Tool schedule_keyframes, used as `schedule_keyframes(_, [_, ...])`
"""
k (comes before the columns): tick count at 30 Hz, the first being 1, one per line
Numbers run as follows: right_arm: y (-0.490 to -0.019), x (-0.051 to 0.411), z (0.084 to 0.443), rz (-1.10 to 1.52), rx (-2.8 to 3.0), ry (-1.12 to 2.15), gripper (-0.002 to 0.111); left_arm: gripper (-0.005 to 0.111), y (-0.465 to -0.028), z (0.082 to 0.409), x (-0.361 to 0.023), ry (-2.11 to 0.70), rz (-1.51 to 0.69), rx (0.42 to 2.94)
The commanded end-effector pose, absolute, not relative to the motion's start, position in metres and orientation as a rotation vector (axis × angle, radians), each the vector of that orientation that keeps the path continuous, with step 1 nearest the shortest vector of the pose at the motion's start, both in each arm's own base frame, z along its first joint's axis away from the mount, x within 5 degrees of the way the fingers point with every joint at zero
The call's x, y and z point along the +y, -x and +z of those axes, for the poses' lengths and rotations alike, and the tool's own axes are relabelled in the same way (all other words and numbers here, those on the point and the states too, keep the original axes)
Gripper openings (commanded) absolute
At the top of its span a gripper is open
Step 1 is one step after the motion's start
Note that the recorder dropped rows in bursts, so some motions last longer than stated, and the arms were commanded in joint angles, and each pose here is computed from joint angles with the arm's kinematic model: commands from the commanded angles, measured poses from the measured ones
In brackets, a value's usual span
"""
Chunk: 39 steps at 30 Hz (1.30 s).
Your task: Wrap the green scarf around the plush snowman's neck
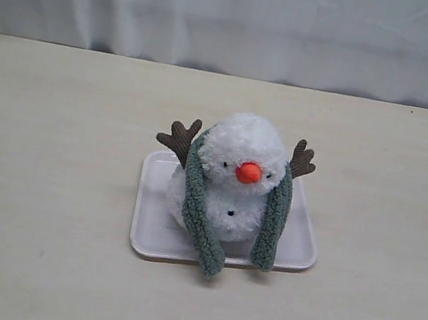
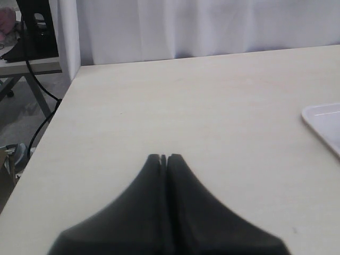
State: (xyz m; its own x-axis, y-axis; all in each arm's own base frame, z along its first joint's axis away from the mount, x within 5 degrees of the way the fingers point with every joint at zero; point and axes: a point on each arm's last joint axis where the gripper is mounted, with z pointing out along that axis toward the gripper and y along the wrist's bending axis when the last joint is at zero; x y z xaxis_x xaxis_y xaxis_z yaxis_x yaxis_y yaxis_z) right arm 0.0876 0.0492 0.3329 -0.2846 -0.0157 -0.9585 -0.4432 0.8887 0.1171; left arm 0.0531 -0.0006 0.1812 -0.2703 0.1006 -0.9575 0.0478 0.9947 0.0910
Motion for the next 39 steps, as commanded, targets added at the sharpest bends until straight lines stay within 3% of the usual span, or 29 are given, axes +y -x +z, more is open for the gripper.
schedule_keyframes(1, [-0.072,0.037,0.338,0.434,1.755,0.335,0.004,0.0,-0.053,0.181,-0.001,-0.103,0.047,1.835])
schedule_keyframes(39, [-0.021,-0.002,0.352,0.462,1.492,0.195,0.004,0.0,-0.053,0.181,-0.001,-0.103,0.047,1.835])
